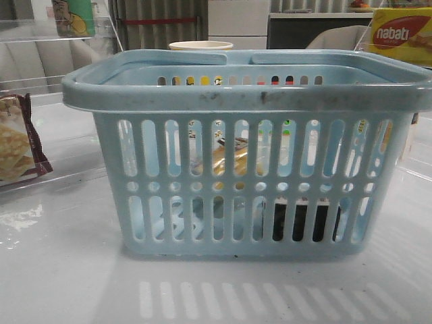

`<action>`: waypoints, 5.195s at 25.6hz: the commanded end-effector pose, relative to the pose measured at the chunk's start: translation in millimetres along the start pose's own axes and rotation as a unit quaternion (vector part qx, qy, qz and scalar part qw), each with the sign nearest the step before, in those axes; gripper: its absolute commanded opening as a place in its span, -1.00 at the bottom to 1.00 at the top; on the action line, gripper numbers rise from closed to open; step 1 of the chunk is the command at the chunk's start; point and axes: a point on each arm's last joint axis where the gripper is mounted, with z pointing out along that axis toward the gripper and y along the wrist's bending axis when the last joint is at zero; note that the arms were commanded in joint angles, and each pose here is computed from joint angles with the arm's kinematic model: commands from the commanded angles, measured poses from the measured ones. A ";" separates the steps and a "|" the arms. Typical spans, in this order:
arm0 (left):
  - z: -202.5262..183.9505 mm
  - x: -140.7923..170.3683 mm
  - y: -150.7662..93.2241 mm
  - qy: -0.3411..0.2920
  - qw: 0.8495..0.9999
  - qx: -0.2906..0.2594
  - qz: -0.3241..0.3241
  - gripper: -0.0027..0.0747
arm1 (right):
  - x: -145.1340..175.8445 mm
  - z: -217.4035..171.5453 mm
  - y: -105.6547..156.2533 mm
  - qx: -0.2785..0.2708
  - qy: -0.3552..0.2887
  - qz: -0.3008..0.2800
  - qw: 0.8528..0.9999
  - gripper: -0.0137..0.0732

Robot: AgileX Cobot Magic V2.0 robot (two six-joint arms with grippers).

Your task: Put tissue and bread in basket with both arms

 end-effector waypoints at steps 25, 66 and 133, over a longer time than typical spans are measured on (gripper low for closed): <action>-179.8 136.0 -16.6 -0.063 0.995 -0.072 -0.016 0.44 | -15.3 -6.9 -0.2 0.002 -0.054 -0.006 0.999 0.59; -230.5 275.1 6.3 -0.250 0.886 -0.390 -0.004 -0.36 | -5.1 14.7 -0.6 0.003 0.009 -0.006 1.000 -0.56; -175.5 327.5 9.9 -0.339 0.873 -0.346 -0.067 -0.68 | -5.0 14.7 -0.6 0.003 0.010 -0.006 1.000 -0.56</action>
